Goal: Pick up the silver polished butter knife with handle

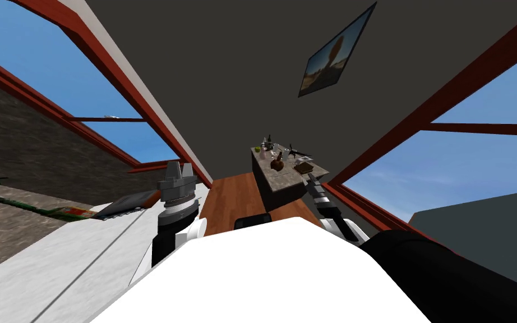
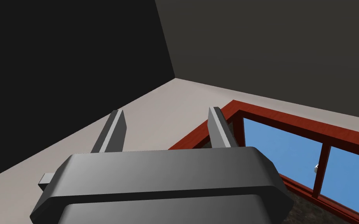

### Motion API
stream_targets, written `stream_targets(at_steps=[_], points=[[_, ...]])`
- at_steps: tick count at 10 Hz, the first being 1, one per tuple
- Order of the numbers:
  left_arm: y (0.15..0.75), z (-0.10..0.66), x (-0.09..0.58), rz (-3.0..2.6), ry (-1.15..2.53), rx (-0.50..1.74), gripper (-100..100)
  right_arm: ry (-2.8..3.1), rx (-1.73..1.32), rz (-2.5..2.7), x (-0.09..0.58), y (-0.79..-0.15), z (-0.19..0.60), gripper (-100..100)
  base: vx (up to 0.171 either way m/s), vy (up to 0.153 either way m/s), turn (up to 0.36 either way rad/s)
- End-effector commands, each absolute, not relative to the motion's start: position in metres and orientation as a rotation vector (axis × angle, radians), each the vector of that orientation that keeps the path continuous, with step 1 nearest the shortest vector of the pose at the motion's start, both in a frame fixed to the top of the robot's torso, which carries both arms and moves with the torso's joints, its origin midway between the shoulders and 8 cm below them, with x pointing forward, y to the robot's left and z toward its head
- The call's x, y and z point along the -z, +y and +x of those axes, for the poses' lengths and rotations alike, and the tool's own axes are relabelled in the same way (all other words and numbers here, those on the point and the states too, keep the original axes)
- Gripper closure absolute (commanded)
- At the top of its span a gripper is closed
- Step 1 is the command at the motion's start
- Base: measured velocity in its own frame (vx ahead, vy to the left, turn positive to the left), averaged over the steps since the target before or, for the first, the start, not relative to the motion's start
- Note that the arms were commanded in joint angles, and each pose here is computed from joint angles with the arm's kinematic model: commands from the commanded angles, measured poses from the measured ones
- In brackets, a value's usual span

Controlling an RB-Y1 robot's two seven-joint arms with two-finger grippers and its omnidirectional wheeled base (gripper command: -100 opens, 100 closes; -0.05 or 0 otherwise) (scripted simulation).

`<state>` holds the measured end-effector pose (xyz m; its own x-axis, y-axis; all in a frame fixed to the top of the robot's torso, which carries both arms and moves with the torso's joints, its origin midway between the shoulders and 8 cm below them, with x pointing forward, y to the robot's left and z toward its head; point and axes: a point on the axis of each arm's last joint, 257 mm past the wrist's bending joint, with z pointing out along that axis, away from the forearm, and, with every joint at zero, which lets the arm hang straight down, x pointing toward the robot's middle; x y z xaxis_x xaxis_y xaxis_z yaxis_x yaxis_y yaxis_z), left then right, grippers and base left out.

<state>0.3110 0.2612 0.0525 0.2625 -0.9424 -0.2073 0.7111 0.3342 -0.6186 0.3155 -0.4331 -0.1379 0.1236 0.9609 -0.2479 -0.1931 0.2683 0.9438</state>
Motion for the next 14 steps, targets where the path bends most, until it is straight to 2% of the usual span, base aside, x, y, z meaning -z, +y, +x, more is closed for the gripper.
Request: stream_targets(at_steps=[1,6,9,14], points=[[0.261,0.311,-0.052,-0.448,0.608,1.17,0,1.124,-1.008,0.931,0.148,-0.448,0.311,-100,0.118,0.239,-0.022],[0.261,0.311,-0.052,-0.448,0.608,1.17,0,1.272,-0.801,1.008,0.196,-0.52,0.266,-100,0.19,0.226,-0.075],[0.261,0.311,-0.052,-0.448,0.608,1.17,0,1.313,-0.729,1.038,0.211,-0.543,0.249,-100,0.168,0.114,-0.05],[0.261,0.311,-0.052,-0.448,0.608,1.169,0,1.434,-0.519,1.101,0.245,-0.602,0.194,-100,0.231,0.132,-0.069]])
